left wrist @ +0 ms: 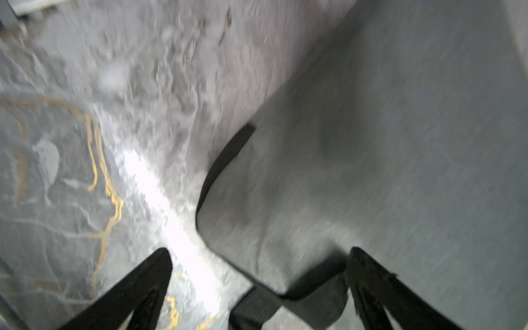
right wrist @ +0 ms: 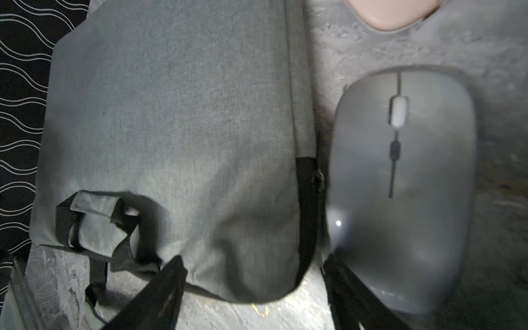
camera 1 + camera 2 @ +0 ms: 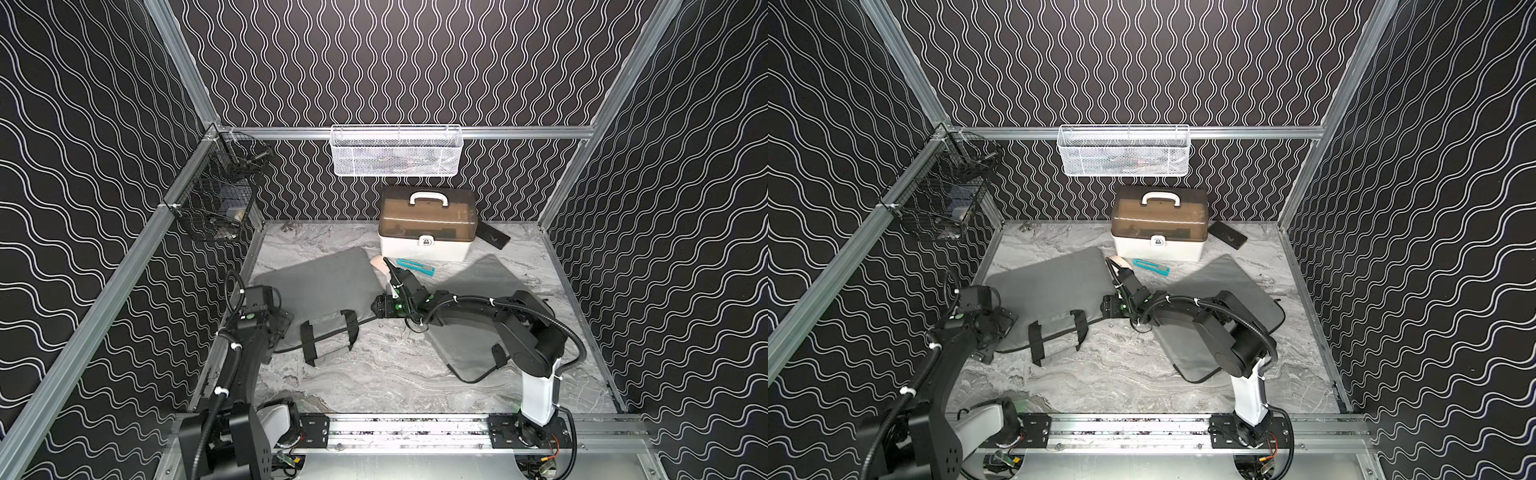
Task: Put the mouse into the laptop bag
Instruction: Adjust the zippered laptop bag at the center of the board.
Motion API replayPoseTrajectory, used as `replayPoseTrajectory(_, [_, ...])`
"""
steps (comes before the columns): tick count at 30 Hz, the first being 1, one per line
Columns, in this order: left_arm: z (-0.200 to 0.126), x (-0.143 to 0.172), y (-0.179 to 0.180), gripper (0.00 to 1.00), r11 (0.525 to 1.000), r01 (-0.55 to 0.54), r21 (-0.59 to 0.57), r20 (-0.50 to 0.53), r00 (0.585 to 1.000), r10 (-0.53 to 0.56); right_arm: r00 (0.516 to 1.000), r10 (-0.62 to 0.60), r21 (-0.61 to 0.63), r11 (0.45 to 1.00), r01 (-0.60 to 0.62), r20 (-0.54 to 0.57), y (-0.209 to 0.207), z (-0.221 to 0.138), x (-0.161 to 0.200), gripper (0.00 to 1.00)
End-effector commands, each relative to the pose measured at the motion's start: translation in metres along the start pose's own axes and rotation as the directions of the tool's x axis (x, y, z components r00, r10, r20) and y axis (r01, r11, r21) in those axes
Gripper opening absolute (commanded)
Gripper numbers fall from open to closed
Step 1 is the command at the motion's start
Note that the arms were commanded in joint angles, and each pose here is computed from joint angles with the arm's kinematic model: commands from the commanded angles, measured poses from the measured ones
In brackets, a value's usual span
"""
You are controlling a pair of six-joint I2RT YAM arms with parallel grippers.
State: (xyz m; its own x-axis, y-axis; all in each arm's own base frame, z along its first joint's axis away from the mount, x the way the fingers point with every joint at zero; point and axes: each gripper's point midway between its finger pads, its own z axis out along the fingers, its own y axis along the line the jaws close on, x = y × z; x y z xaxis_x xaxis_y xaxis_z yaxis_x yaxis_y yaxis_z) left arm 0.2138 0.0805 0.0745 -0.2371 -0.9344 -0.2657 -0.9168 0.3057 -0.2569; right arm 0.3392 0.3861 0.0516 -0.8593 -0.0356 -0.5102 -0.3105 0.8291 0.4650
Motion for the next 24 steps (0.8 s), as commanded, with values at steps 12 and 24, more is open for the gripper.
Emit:
replayPoseTrajectory(12, [-0.001, 0.053, -0.008, 0.99, 0.982, -0.087, 0.168, -0.217, 0.968, 0.123, 0.996, -0.067, -0.051, 0.997, 0.064, -0.054, 0.026, -0.014, 0.069, 0.01])
replayPoseTrajectory(24, [0.013, 0.076, -0.004, 0.99, 0.967, -0.033, 0.253, -0.262, 0.960, 0.101, 0.990, -0.144, -0.190, 0.972, 0.139, -0.011, 0.071, -0.027, 0.132, 0.13])
